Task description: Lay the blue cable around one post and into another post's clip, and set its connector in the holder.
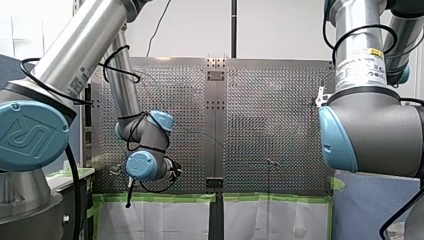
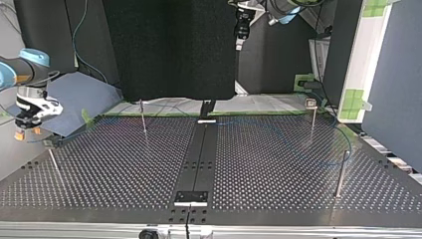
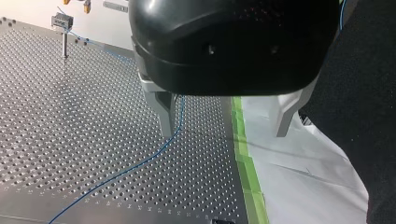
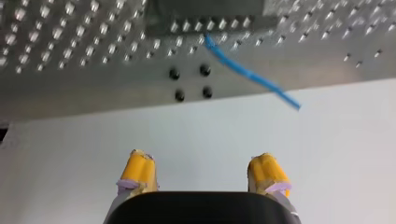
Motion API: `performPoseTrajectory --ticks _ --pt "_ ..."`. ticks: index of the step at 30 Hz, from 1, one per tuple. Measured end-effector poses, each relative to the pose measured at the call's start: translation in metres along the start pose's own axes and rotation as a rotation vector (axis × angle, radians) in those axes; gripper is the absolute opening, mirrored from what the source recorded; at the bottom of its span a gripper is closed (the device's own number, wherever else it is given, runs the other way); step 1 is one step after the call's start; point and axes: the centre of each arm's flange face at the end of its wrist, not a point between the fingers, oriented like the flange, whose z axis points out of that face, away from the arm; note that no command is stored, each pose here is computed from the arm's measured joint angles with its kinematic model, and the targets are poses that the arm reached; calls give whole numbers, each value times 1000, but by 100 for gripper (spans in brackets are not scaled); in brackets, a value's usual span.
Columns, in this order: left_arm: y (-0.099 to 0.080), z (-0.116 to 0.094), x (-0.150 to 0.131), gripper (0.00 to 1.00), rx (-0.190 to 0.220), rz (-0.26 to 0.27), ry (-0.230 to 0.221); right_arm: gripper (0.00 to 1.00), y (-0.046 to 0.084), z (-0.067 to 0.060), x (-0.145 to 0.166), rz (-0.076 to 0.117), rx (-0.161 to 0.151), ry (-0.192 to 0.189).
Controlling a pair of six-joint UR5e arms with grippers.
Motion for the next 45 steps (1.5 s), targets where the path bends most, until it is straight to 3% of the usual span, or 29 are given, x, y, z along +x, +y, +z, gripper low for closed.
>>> performPoseTrajectory --ticks 7,12,15,20,25,30,38,45 --pt "0 0 0 100 0 1 1 100 8 -10 5 16 -59 20" --pt "0 0 0 100 1 0 0 100 8 -23 18 55 -93 70" --pt "0 0 0 100 2 -1 0 100 0 -34 27 62 -104 106" --pt "0 0 0 100 3 -2 2 100 -19 -49 29 37 -85 133" --pt "-1 -2 1 100 6 -2 7 100 -40 -61 17 6 -57 129" --pt "0 -4 3 100 3 2 25 100 -62 -79 -5 -29 -35 77" --pt "1 -8 5 100 3 16 51 100 -90 -114 -38 -79 -41 -41" --pt "0 -10 6 100 7 14 53 100 -117 -132 -48 -114 -11 -92"
